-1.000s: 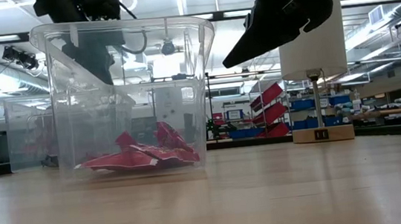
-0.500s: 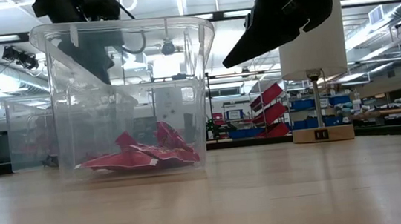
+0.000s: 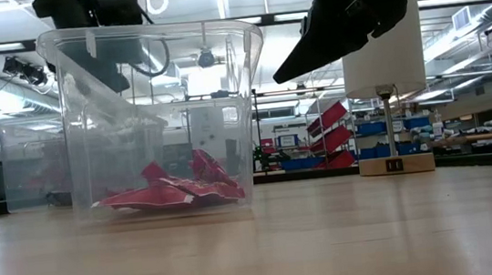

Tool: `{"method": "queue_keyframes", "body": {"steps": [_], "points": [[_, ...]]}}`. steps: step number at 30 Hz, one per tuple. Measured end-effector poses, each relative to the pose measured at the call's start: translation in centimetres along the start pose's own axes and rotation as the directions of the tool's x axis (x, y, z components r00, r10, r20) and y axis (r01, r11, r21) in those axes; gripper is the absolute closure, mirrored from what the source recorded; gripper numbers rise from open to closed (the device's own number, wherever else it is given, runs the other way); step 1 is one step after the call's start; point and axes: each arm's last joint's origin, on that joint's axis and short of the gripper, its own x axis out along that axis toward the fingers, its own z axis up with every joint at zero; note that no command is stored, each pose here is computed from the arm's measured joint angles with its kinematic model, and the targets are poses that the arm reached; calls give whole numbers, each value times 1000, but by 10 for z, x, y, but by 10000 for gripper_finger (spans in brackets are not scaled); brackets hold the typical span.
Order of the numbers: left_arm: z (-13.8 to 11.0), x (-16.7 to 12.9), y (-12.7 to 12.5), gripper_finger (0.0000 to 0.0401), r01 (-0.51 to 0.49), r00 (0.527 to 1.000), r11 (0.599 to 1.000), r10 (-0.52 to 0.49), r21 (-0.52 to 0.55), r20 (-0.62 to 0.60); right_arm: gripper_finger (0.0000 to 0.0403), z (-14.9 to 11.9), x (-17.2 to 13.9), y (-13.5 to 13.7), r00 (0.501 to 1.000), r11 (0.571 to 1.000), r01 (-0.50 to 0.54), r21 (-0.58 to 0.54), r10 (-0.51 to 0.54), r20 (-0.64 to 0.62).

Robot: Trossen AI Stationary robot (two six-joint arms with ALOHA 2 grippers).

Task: Sort candy
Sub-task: Adjust the top left transparent bin

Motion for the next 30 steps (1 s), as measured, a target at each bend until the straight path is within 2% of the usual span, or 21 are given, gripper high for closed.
{"method": "queue_keyframes", "body": {"steps": [6, 10, 13, 23, 30], "points": [[0, 0, -10, 401, 58, 998, 998, -58, -13, -10, 403, 0, 0, 0, 1000, 1000, 0, 0, 0, 0], [3, 0, -19, 401, 110, 994, 994, -110, 18, -1, 403, 0, 0, 0, 1000, 1000, -1, 0, 1, 0], [4, 0, -24, 401, 120, 993, 992, -120, 35, -1, 403, 0, 0, 0, 1000, 1000, -1, 7, 1, 0], [6, 0, -44, 401, 153, 988, 988, -154, -36, -7, 403, 0, 0, 1, 1000, 1000, -8, 13, 8, 0], [7, -1, -63, 401, 187, 982, 982, -187, 2, -19, 403, 0, -1, 4, 1000, 1000, -16, 8, 16, 1]]}}
